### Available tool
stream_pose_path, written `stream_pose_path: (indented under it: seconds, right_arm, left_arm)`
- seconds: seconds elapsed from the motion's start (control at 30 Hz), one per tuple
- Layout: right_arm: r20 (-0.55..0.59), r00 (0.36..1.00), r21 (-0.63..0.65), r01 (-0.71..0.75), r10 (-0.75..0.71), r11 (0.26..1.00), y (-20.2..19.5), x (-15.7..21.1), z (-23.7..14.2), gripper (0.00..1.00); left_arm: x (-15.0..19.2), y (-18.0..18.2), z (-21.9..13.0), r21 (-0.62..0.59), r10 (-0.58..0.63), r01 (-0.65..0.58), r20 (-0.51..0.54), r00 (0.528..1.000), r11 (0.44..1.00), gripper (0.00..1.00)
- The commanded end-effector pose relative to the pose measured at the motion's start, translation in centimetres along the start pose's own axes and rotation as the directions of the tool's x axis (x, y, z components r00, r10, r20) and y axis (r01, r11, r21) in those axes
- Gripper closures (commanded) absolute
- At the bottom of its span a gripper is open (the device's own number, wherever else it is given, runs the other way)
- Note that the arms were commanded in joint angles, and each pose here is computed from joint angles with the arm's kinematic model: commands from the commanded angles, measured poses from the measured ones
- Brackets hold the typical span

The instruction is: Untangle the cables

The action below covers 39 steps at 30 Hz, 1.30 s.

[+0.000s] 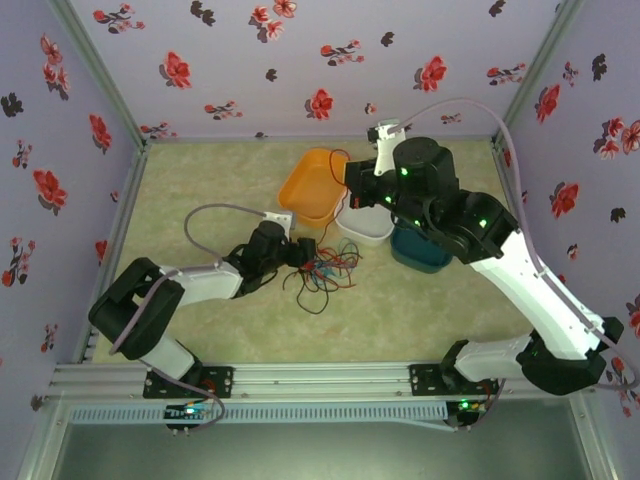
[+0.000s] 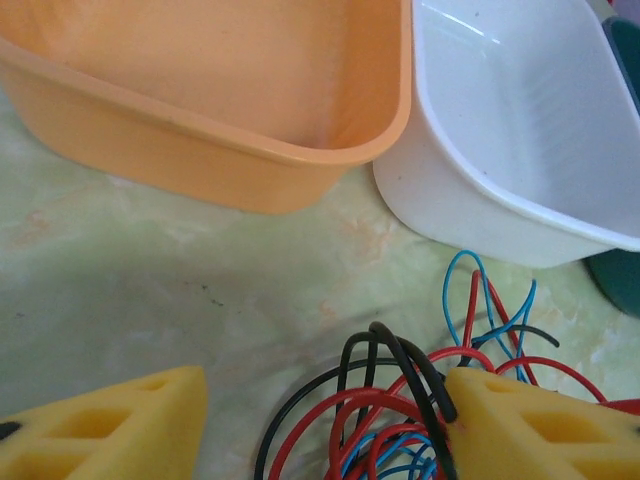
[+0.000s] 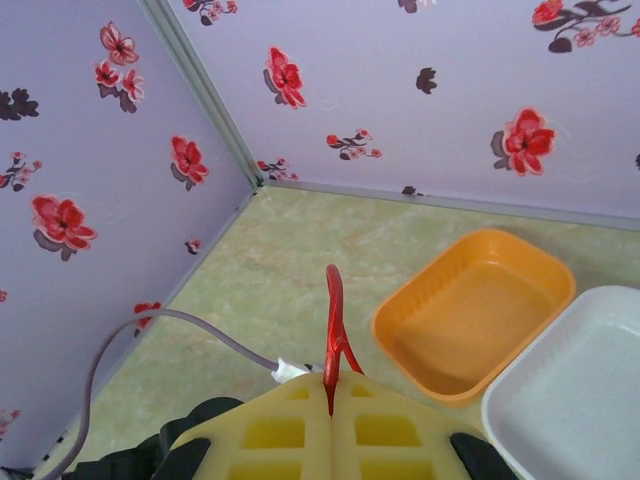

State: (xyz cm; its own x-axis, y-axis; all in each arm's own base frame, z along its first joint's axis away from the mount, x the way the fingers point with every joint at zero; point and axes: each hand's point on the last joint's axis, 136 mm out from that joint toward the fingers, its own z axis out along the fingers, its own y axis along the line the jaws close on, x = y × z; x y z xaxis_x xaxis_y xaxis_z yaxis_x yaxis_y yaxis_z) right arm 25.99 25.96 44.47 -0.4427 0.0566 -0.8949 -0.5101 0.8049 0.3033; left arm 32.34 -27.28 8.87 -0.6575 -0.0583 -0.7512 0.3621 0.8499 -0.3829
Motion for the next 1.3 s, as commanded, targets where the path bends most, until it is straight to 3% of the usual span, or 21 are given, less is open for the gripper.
stream_pose_path:
  seconds: [0.0, 0.3, 0.73, 0.9, 1.07, 1.27]
  right_arm:
    - [0.099, 0.994, 0.032, 0.035, -0.038, 0.999, -0.5, -2.9, -3.3, 1.0]
    - [0.218, 0.973, 0.137, 0.043, -0.072, 0.99, -2.7, -5.8, -7.9, 1.0]
    - [0.308, 0.938, 0.385, 0.03, -0.159, 0.922, -7.0, -8.8, -12.9, 1.0]
    - [0.294, 0.931, 0.557, 0.016, -0.215, 0.83, -9.7, -8.8, -13.6, 1.0]
    - [0.252, 0.935, 0.65, 0.029, -0.251, 0.76, -11.4, -8.5, -13.0, 1.0]
    - [0.191, 0.963, 0.714, -0.003, -0.191, 0.7, -15.5, -7.4, -11.1, 1.0]
  left_arm:
    - [0.5, 0.0, 0.5, 0.004, 0.029, -0.029, -0.033, 0.999, 1.0, 0.39]
    - [1.1, 0.1, 0.4, 0.013, 0.032, -0.031, -0.05, 0.998, 0.999, 0.47]
    - [1.3, -1.4, -1.1, 0.053, 0.083, -0.081, -0.05, 0.995, 0.995, 0.46]
    - [0.7, -2.4, -1.5, 0.067, 0.104, -0.101, -0.047, 0.993, 0.993, 0.31]
    - [-0.9, -3.2, -2.5, 0.085, 0.09, -0.09, 0.001, 0.996, 0.992, 0.01]
    - [-2.7, -3.6, -3.8, 0.079, 0.083, -0.087, 0.054, 0.995, 0.993, 0.0]
